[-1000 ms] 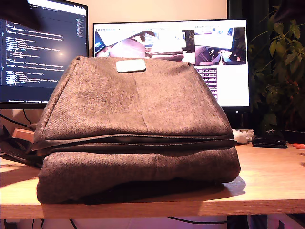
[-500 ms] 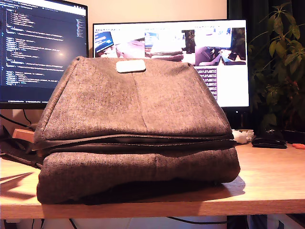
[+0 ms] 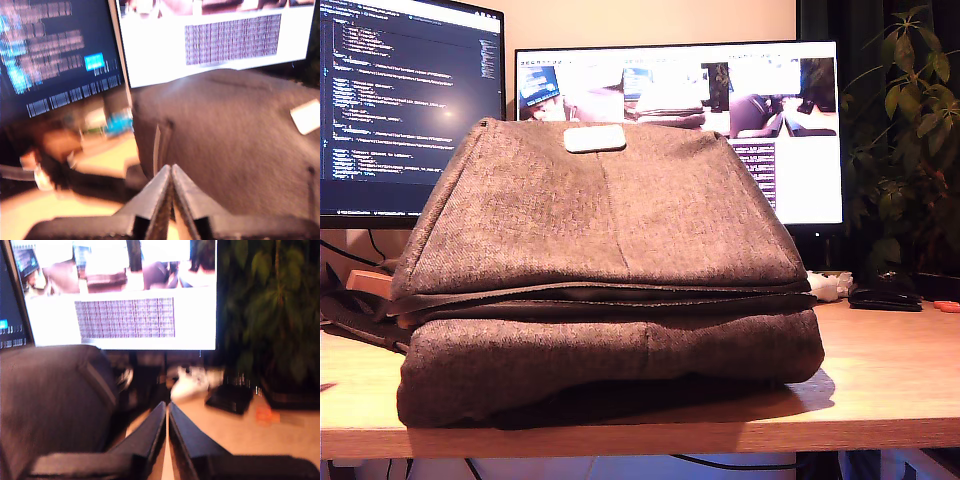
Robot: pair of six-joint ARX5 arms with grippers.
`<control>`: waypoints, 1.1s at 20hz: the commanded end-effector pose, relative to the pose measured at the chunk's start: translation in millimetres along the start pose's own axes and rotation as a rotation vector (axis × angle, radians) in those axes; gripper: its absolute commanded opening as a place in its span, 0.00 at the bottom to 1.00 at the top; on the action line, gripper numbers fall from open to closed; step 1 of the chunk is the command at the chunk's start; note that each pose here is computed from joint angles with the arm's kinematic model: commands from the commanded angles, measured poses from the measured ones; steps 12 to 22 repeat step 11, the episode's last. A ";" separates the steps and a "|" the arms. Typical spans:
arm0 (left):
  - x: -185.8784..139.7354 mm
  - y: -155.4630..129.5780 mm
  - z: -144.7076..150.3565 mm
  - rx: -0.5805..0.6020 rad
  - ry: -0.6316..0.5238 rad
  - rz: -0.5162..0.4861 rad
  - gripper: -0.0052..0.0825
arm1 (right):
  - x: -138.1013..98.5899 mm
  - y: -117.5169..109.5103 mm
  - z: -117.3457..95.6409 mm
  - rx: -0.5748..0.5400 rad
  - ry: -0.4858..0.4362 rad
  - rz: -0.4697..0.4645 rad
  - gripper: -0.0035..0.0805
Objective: Pack the pair of socks inside the grey Google backpack
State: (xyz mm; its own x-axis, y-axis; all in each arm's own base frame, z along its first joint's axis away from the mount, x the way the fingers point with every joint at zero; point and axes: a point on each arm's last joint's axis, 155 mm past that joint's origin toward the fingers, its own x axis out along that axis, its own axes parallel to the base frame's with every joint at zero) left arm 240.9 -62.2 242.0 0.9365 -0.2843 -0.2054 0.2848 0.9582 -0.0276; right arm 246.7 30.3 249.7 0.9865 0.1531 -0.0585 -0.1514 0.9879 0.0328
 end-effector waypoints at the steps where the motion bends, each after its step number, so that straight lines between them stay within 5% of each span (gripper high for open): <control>1: 1.4 0.8 -16.9 -0.031 0.054 0.003 0.04 | 2.6 -0.7 -17.7 0.009 0.059 -0.001 0.03; 11: -4.9 -0.4 -62.0 -0.059 0.235 0.004 0.04 | -16.3 -0.6 -100.1 0.050 0.396 -0.011 0.03; 22: -4.9 -0.4 -62.0 -0.059 0.235 0.004 0.04 | -16.3 -0.6 -100.1 0.050 0.396 -0.011 0.03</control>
